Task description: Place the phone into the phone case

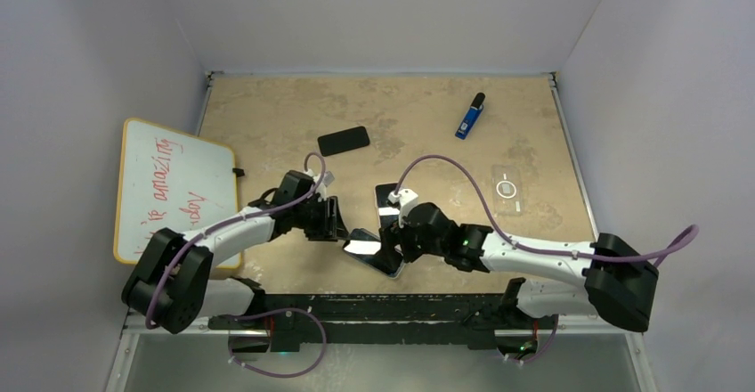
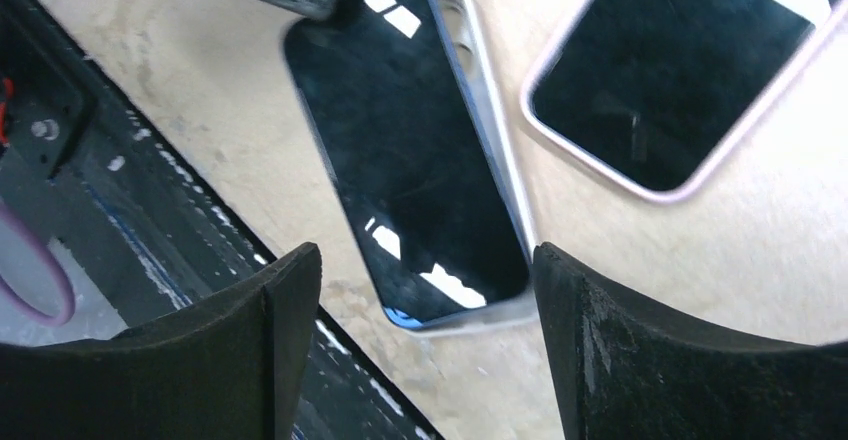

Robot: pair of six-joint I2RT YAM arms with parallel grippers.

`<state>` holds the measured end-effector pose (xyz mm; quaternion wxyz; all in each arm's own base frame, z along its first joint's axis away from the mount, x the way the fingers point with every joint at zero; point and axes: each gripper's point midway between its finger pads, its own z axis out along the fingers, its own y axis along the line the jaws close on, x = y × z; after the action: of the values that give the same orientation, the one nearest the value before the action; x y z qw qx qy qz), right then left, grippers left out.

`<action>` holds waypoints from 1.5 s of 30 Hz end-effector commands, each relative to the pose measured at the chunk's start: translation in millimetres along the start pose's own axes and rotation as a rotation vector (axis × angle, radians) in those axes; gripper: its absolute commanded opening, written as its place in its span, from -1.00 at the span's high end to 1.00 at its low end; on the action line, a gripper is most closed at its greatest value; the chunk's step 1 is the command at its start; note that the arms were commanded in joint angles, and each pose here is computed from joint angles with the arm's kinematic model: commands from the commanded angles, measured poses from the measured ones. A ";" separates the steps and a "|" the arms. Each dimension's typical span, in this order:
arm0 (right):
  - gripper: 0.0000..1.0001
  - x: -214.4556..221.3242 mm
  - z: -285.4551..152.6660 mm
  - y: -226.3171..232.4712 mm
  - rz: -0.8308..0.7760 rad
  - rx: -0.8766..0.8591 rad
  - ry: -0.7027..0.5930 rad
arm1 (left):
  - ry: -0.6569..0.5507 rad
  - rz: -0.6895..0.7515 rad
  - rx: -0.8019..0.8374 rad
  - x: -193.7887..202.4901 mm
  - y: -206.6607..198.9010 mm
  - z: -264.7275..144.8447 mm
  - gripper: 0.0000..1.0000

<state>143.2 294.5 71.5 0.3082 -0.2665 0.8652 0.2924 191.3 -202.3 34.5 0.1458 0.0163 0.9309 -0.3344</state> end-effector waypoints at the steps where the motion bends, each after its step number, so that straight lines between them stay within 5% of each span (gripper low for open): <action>1: -0.52 15.5 -13.6 -16.1 0.129 0.082 0.113 | -0.061 0.064 -0.040 -15.0 -11.4 -6.8 0.08; 13: -0.17 35.3 -21.0 -47.4 0.251 0.097 0.209 | -0.017 0.064 -0.126 7.1 -5.3 -10.1 0.03; 21: 0.15 48.3 -14.4 -47.0 0.304 0.089 0.250 | -0.022 0.051 -0.055 10.2 -17.0 -3.9 0.29; 32: 0.31 61.1 0.5 -50.0 0.389 0.100 0.265 | -0.001 0.060 -0.026 16.0 -23.2 -1.8 0.49; 38: 0.40 59.2 2.4 -45.7 0.389 0.070 0.257 | -0.007 0.059 -0.009 17.2 -27.2 2.0 0.80; 45: 0.49 48.9 5.8 -41.4 0.383 0.040 0.217 | -0.025 0.083 -0.017 15.1 -33.7 8.6 0.84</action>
<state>140.0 249.8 19.3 0.1552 -0.1209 0.9394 0.2809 170.4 -215.6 34.8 0.1571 0.0420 0.9424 -0.2924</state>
